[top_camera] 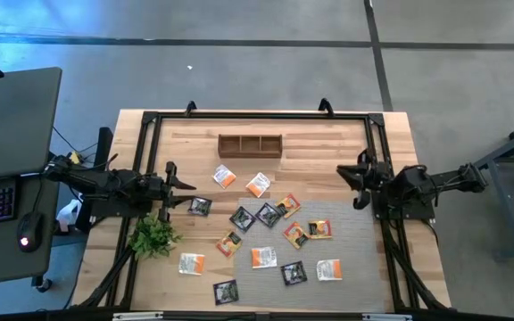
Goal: Pick & Place Tea
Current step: Put the white tea bag into the right section of the wooden organizer
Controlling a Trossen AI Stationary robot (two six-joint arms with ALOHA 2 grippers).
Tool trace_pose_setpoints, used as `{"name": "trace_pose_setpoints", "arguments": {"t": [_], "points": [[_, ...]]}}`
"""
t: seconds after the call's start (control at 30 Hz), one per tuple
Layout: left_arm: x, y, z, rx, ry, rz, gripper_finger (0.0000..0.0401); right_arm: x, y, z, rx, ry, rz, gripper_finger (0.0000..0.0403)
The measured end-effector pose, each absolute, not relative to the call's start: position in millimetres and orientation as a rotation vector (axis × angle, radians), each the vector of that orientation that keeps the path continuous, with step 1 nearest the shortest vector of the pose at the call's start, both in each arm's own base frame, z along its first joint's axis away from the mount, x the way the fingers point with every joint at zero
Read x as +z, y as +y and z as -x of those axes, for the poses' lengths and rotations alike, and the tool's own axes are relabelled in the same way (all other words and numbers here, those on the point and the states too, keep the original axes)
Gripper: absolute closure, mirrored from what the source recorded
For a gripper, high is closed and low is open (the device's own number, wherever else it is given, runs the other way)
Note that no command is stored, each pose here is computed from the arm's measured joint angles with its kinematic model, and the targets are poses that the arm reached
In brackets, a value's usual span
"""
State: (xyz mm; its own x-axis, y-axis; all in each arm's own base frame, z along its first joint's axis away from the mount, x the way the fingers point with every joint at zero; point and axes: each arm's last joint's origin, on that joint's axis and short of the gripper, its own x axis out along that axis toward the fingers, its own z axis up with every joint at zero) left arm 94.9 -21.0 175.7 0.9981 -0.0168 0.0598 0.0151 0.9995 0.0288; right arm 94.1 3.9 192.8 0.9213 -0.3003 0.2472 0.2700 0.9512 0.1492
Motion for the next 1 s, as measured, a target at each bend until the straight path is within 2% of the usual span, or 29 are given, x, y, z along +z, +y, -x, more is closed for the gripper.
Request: {"name": "trace_pose_setpoints", "arguments": {"t": [0.27, 0.5, 0.63, 0.77, 1.0], "points": [[175, -21, -95, -0.022, -0.049, -0.026, 0.0286, 194, 2, -93, -0.365, -0.282, -0.128, 0.0357], [173, -22, -95, -0.041, -0.009, -0.043, 0.0286, 193, -2, -91, -0.528, -0.272, -0.146, 0.0361], [173, -22, -95, -0.049, -0.014, -0.043, 0.0286, 193, -1, -92, -0.480, -0.276, -0.158, 0.0359], [178, -22, -95, -0.038, -0.064, -0.048, 0.0286, 191, 2, -95, -0.378, -0.260, -0.149, 0.0340], [193, -17, -93, 0.118, -0.214, 0.004, 0.0286, 188, 1, -105, -0.394, -0.223, -0.180, 0.0279]]}}
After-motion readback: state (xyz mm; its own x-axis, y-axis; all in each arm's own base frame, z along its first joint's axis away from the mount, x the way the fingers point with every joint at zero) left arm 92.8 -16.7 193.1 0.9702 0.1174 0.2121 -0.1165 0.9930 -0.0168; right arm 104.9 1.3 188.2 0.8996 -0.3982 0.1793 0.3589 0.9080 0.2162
